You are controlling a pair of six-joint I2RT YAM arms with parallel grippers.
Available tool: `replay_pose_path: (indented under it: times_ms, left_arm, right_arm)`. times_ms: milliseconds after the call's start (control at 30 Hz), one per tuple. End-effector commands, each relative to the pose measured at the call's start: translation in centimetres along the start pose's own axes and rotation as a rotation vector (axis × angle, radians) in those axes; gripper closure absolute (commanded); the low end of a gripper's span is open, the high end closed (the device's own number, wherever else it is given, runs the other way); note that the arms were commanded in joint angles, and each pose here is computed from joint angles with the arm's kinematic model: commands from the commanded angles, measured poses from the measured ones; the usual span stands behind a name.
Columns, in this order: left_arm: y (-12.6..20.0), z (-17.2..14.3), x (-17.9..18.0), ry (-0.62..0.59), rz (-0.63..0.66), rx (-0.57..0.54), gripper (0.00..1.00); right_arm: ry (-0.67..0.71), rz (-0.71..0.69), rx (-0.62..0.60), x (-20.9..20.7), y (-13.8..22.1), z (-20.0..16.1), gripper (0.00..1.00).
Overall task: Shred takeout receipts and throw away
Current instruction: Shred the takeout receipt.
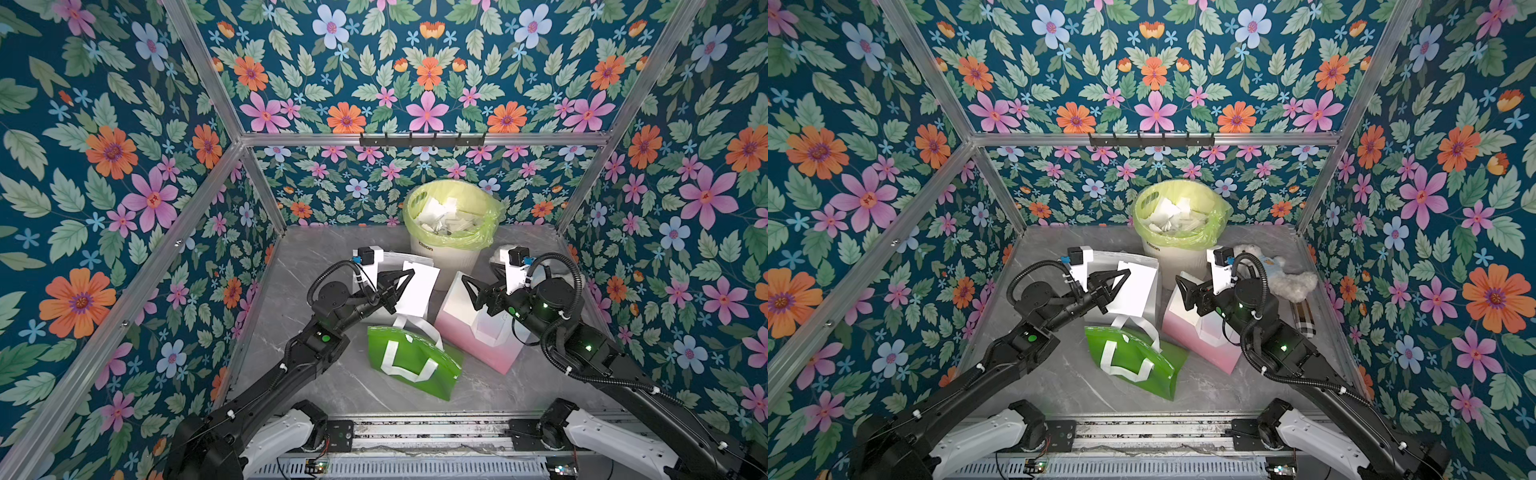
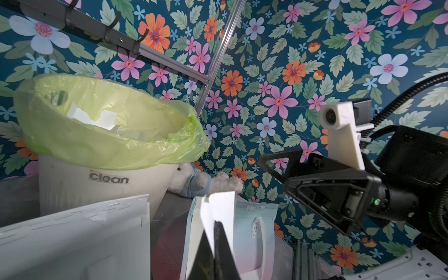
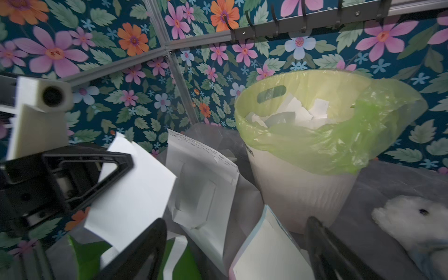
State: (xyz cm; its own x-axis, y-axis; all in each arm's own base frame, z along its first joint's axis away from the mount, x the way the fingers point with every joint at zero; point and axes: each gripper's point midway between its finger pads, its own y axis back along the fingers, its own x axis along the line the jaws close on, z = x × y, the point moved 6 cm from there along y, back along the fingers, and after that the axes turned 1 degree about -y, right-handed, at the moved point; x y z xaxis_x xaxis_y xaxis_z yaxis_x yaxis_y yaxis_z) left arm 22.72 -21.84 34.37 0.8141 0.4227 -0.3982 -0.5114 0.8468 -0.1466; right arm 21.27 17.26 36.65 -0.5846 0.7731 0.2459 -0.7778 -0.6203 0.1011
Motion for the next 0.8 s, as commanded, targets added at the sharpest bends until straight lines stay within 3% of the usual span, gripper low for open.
replay_pose_path:
  times_ms: [0,500,767]
  left_arm:
    - [-0.4,1.5,-1.3,-0.028,-0.102,-0.063,1.0]
    - [0.1,2.0,-4.3,-0.023,-0.318,-0.103,1.0]
    - [-0.1,1.7,-4.8,-0.014,-0.339,-0.104,1.0]
  right_arm:
    - [-0.086,0.237,-0.056,2.7,0.5,1.6,0.09]
    - [-0.229,0.425,-0.116,4.6,-0.7,2.9,0.09]
    - [-0.272,0.528,-0.117,5.6,-1.1,3.3,0.3]
